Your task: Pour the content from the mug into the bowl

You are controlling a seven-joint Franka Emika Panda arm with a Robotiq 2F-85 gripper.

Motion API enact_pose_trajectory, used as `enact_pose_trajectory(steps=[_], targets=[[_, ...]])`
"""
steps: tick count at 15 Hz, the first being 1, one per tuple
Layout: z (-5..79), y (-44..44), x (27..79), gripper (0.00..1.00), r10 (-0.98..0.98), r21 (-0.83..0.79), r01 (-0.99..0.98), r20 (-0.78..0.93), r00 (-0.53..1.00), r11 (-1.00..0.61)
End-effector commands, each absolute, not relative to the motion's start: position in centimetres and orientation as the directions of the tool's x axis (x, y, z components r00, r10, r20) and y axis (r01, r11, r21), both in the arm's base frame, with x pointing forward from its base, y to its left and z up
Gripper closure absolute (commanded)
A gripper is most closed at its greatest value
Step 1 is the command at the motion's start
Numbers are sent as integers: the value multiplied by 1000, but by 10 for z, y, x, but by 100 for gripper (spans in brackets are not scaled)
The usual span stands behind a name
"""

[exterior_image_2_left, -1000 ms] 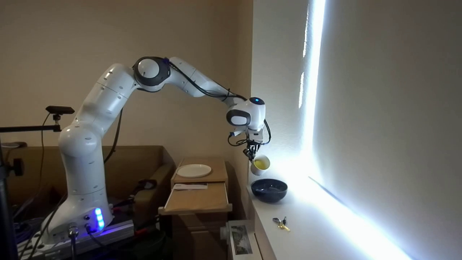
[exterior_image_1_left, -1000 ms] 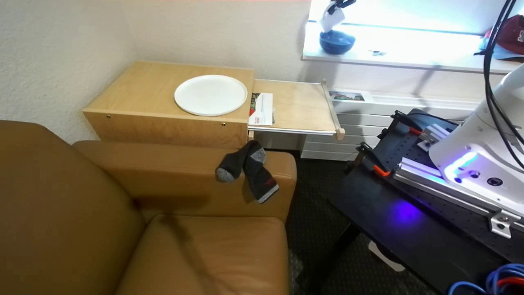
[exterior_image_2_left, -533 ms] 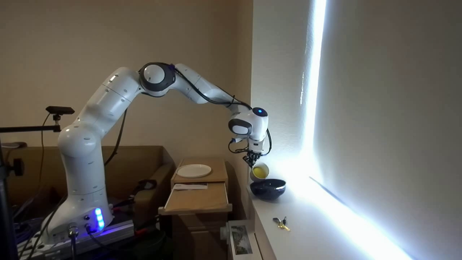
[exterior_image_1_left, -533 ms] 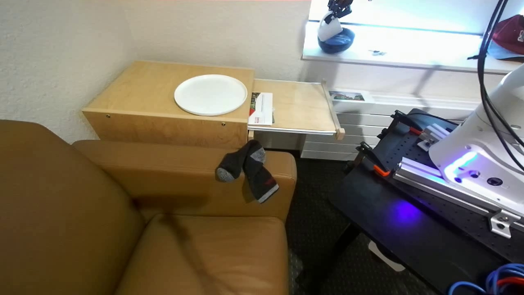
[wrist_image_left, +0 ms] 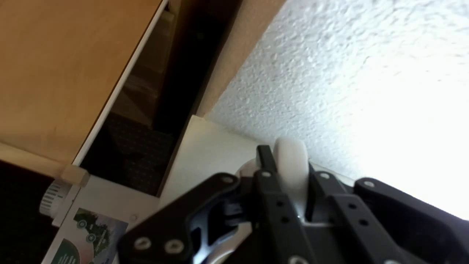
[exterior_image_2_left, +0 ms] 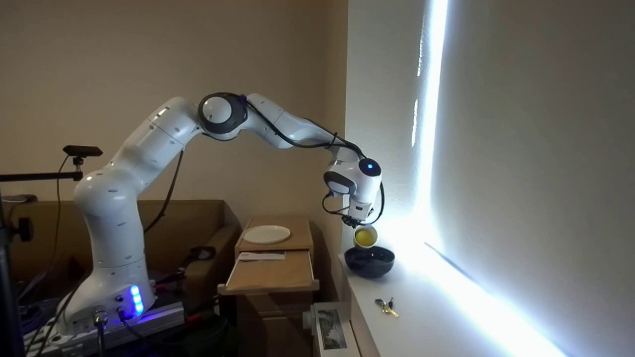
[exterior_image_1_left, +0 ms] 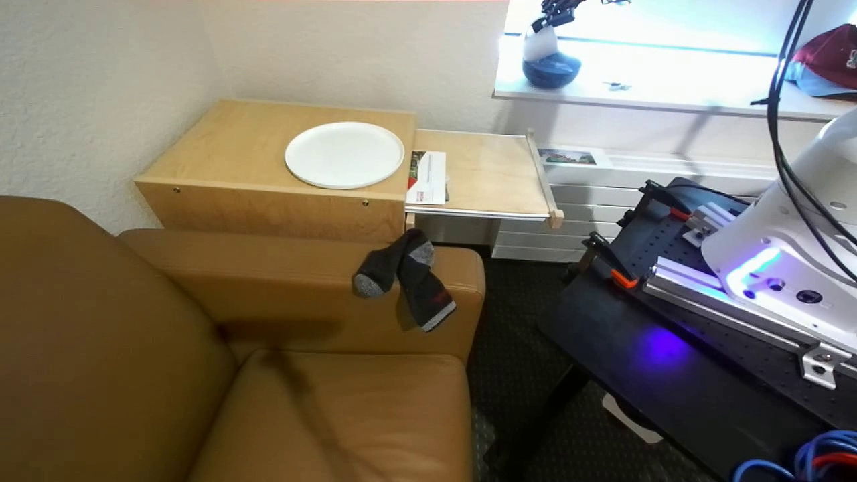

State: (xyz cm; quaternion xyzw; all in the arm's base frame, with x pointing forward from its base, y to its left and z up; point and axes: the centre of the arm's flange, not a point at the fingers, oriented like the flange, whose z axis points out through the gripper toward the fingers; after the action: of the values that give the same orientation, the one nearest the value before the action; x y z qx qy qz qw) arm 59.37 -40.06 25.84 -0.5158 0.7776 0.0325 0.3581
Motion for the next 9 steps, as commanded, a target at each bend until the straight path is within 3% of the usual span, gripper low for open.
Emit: enact_pose_trajectory(steps=[1, 9], targets=[[258, -414, 602, 96, -680, -320, -787, -714, -166, 528], [233, -429, 599, 96, -497, -278, -745, -864, -81, 606]])
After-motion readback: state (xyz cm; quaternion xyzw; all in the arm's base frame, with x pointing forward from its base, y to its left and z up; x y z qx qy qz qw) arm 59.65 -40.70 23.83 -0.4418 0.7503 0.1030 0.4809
